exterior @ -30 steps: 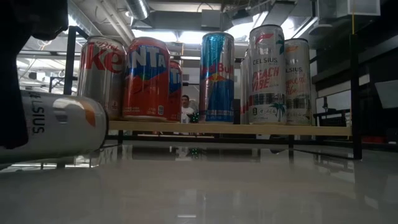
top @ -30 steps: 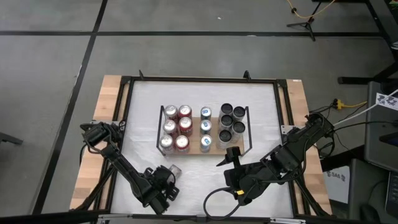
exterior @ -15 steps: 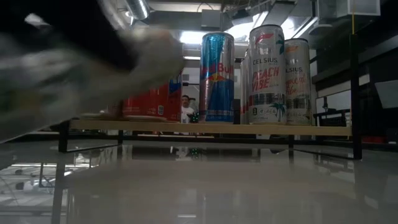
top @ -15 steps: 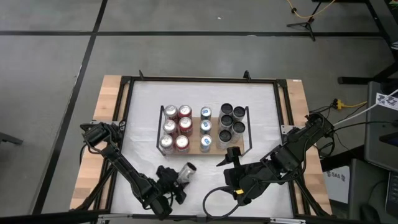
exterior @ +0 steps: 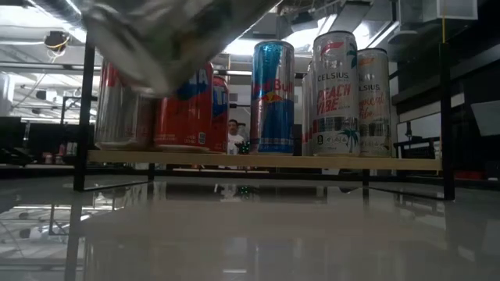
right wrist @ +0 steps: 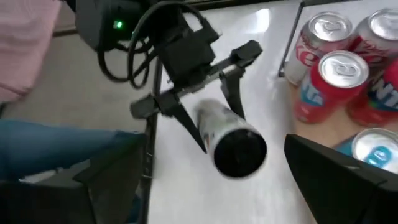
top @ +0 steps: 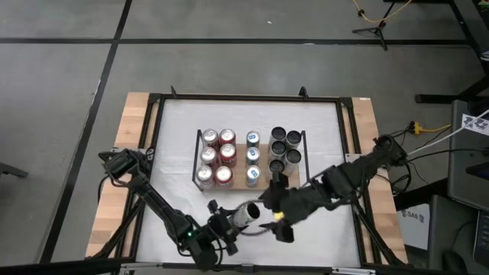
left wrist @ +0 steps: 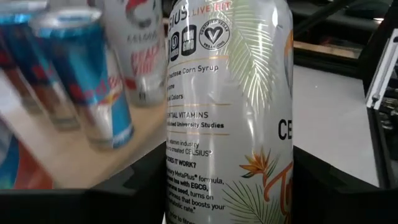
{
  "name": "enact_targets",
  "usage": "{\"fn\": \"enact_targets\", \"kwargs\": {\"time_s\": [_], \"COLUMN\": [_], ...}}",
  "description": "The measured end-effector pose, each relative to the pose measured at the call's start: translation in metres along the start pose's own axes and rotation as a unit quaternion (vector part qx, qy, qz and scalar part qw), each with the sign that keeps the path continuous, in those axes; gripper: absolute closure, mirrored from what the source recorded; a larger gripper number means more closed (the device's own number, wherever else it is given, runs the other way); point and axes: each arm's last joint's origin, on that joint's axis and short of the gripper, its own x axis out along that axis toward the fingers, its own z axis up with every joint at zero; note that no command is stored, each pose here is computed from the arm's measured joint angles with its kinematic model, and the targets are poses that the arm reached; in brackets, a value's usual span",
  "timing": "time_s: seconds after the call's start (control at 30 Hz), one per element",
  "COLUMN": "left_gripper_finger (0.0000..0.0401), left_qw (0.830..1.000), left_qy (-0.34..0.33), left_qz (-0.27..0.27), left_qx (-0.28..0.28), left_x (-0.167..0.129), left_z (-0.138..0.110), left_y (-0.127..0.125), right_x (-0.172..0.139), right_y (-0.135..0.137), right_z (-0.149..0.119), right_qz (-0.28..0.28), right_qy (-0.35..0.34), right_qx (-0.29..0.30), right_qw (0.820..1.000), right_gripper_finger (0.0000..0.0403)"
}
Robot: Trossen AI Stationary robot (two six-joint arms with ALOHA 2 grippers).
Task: Place canned beverage on shelf
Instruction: Put the white-yellow soda can on the shelf aligned with the other white-yellow soda can
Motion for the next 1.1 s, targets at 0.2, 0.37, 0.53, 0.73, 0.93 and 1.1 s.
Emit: {"fn": "enact_targets", "kwargs": {"time_s": [0.2,0.37,0.53,0.73,0.93,1.1], "left_gripper_finger": [0.0171,0.0169,0.0168,0.0167,0.0166,0.0166], "left_qw": [0.998,0.996,0.994,0.993,0.993,0.993], "left_qy": [-0.036,-0.058,-0.069,-0.082,-0.088,-0.089], "left_qz": [0.013,0.021,0.022,0.019,0.015,0.014], "left_qx": [0.043,0.069,0.077,0.084,0.082,0.080], "left_x": [0.011,0.015,0.018,0.018,0.017,0.017], "left_z": [0.013,0.021,0.026,0.032,0.035,0.035], "left_y": [-0.002,-0.003,-0.005,-0.007,-0.008,-0.008], "right_x": [0.012,0.016,0.016,0.016,0.016,0.016], "right_y": [-0.012,-0.019,-0.020,-0.023,-0.024,-0.024], "right_z": [0.008,0.009,0.006,0.000,-0.002,-0.002], "right_qz": [0.040,0.048,0.042,0.026,0.011,0.011], "right_qy": [0.020,0.043,0.057,0.087,0.088,0.089], "right_qx": [0.039,0.055,0.050,0.047,0.034,0.031], "right_qw": [0.998,0.996,0.996,0.995,0.995,0.996], "right_gripper_finger": [0.0024,0.0024,0.0024,0.0024,0.0024,0.0024]}}
